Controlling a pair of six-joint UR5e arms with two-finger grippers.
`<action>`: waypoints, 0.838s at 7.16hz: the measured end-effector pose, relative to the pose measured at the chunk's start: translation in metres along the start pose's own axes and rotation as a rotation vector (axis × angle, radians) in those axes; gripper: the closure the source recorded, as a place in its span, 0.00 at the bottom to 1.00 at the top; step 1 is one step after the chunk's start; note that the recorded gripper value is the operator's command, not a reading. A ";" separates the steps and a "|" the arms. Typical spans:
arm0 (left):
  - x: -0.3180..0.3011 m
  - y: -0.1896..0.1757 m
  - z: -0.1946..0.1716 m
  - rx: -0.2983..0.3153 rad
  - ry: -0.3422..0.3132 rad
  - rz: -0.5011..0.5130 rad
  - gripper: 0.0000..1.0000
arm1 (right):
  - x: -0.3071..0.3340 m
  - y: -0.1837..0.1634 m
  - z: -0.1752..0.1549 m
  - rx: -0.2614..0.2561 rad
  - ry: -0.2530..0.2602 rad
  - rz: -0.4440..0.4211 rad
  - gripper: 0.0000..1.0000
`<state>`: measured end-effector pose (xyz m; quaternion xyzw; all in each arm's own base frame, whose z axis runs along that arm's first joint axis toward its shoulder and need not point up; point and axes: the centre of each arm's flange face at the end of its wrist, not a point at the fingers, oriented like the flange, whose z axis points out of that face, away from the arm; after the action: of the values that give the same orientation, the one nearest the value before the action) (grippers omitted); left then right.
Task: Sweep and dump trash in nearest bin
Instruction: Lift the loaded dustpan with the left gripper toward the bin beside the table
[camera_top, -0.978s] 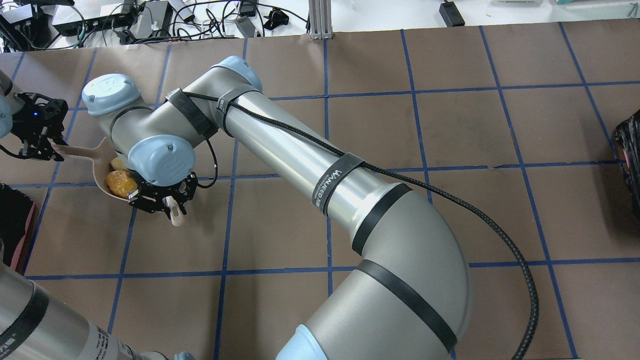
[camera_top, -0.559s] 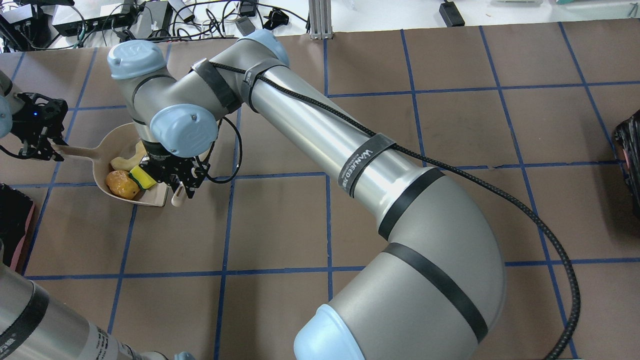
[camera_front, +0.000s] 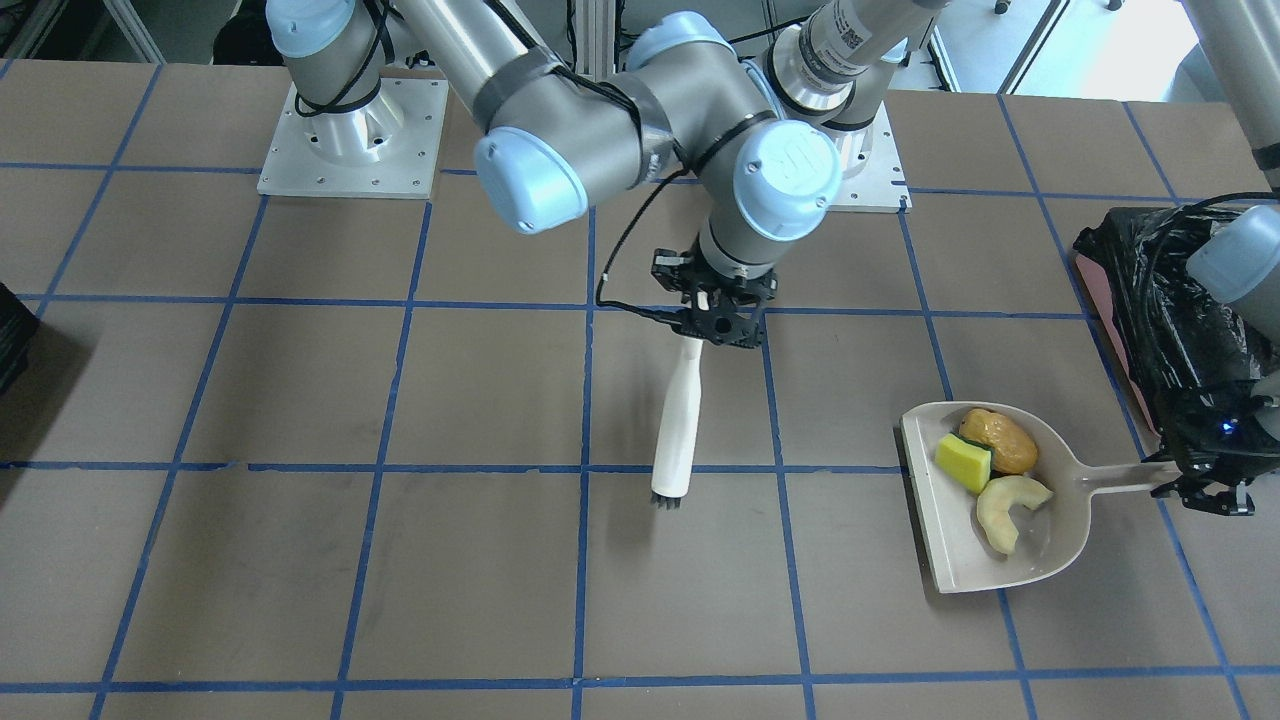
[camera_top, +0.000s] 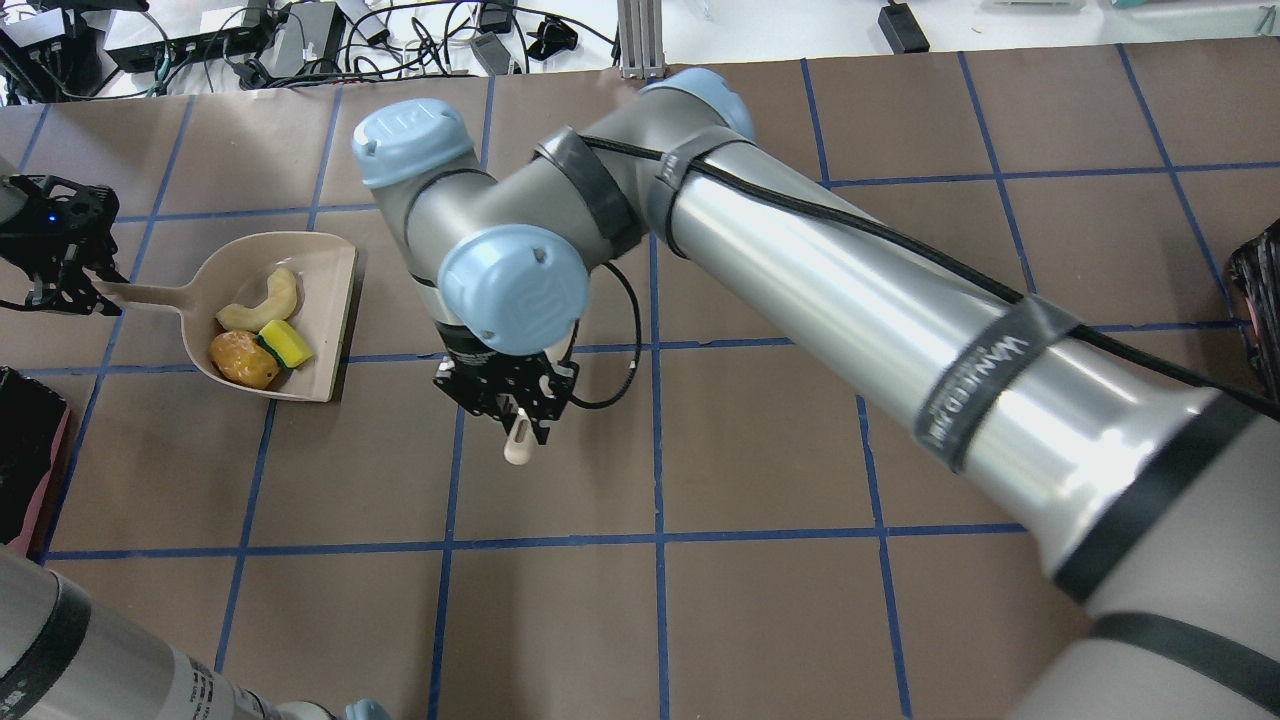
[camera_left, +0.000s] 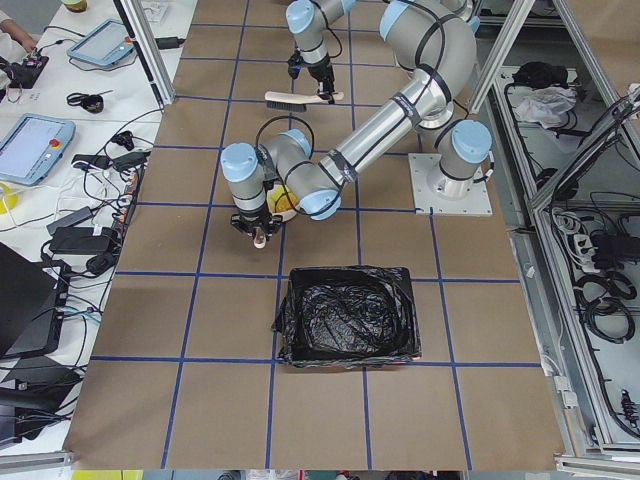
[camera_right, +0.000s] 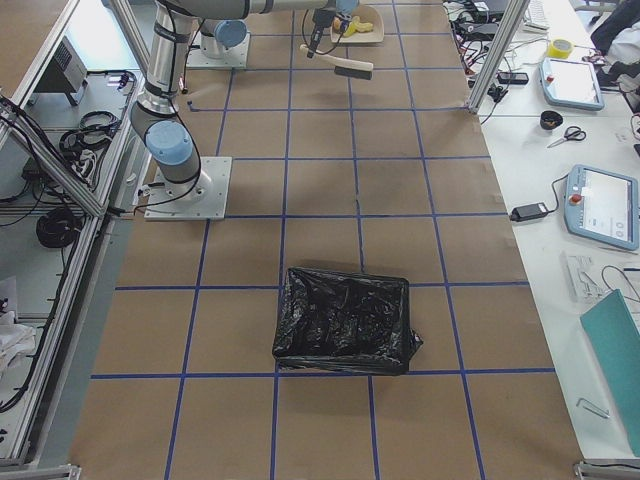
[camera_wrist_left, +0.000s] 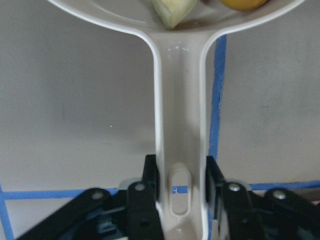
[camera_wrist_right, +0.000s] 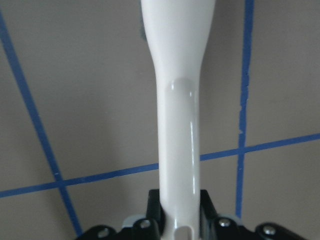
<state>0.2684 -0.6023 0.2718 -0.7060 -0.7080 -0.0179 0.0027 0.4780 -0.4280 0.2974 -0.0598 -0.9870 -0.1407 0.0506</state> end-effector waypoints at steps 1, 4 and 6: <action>0.011 0.016 -0.011 0.027 -0.010 -0.036 1.00 | 0.041 0.018 0.022 0.033 -0.006 -0.046 1.00; 0.061 0.079 -0.067 0.030 -0.064 -0.138 1.00 | 0.091 0.046 0.073 0.080 0.110 -0.096 1.00; 0.113 0.153 -0.115 -0.025 -0.108 -0.166 1.00 | 0.081 0.062 0.087 0.056 0.117 -0.127 1.00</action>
<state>0.4184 -0.4925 0.3929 -0.6448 -0.7629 0.0109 -0.0457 0.3991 -0.3362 0.2404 0.0130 -0.9877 -0.1190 0.1008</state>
